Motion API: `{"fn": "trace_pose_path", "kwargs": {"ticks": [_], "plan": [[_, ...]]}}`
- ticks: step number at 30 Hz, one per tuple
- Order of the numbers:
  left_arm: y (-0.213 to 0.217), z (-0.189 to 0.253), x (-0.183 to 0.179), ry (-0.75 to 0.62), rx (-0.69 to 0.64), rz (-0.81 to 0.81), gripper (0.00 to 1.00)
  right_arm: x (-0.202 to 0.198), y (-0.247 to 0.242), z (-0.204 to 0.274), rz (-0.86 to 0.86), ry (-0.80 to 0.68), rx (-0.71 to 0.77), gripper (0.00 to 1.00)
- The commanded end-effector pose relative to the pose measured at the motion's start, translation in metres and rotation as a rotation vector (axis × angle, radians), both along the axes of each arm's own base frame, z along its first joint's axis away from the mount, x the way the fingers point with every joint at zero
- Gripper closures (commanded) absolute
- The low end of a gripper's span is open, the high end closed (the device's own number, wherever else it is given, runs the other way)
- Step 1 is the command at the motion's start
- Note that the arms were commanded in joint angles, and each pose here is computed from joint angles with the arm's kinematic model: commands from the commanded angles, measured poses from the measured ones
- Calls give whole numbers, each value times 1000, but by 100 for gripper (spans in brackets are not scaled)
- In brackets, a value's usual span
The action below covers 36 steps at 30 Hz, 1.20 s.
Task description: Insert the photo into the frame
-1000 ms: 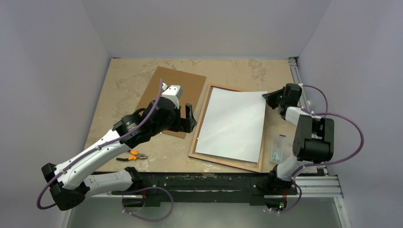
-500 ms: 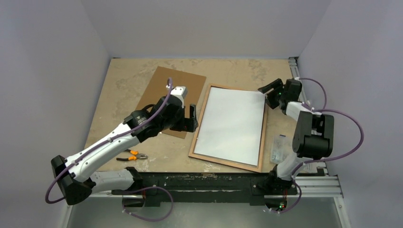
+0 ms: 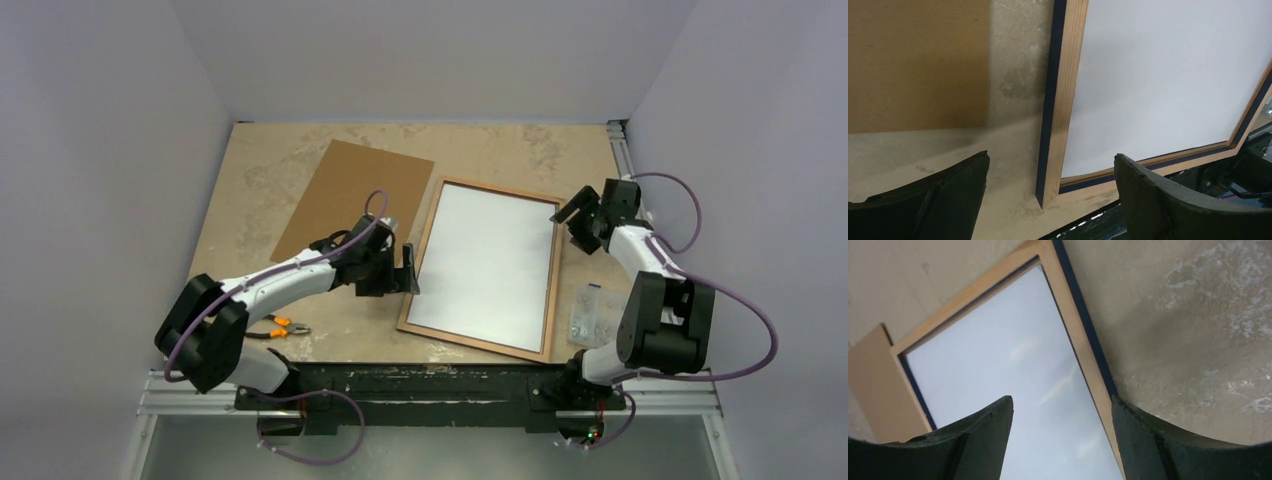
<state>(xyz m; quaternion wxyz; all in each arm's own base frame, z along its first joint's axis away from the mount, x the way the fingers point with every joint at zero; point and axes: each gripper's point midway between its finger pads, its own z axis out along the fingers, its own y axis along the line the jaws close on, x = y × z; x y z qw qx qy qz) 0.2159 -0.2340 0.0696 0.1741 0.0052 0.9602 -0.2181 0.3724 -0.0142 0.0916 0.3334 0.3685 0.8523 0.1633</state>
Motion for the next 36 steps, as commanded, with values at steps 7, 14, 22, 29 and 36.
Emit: {"fn": "trace_pose_path", "kwargs": {"ticks": [7, 14, 22, 29, 36], "plan": [[-52, -30, 4, 51, -261, -36, 11, -18, 5, -66, 102, 250, -5, 30], [-72, -12, 4, 24, -391, -62, 15, 7, 35, -61, 184, 223, 33, 31], [-82, 0, 12, 15, -409, -79, 16, 33, 45, -50, 206, 200, 23, 31], [-36, 14, 27, -115, -162, -6, 9, 28, 28, -19, 198, 151, -93, 28], [23, 46, 50, -304, 26, 82, 7, 8, 42, 18, 224, 44, -119, 28]]}}
